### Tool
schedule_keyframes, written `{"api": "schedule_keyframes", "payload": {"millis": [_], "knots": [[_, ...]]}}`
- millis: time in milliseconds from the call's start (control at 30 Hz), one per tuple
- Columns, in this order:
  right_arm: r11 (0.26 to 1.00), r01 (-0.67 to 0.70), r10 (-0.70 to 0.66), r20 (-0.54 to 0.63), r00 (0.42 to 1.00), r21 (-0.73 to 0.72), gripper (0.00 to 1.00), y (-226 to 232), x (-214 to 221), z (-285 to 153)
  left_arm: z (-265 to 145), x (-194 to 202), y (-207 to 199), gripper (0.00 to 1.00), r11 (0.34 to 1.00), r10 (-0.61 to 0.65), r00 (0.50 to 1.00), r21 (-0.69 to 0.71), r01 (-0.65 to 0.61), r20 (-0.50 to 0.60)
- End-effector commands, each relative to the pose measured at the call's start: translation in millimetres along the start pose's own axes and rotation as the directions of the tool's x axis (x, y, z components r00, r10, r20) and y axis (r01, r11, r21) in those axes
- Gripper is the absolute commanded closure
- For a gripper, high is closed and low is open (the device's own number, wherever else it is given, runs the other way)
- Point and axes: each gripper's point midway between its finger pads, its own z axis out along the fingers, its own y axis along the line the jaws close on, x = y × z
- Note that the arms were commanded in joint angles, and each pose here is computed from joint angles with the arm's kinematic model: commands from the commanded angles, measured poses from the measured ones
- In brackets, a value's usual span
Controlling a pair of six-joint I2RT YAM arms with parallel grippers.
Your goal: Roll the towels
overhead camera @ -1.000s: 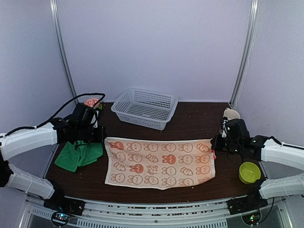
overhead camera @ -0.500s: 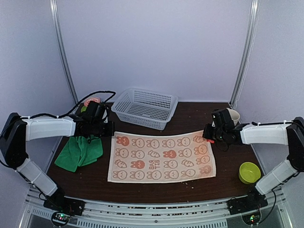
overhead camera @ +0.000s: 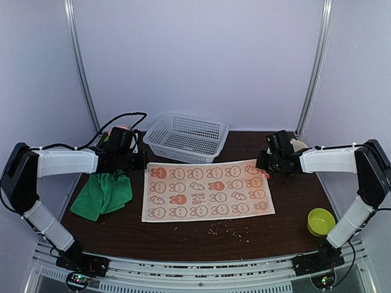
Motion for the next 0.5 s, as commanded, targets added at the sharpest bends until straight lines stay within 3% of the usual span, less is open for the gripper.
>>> {"api": "schedule_keyframes", "payload": {"millis": [0, 467], "knots": [[1.000, 0.019, -0.019, -0.007, 1.000, -0.015, 1.00, -6, 7, -15, -25, -6, -14, 1.00, 0.995, 0.027, 0.996, 0.088, -0.035, 0.084], [1.000, 0.015, -0.015, 0.011, 1.000, 0.011, 1.00, -37, 32, -41, -56, 47, 13, 1.00, 0.998, -0.032, 0.998, 0.054, 0.029, 0.060]]}}
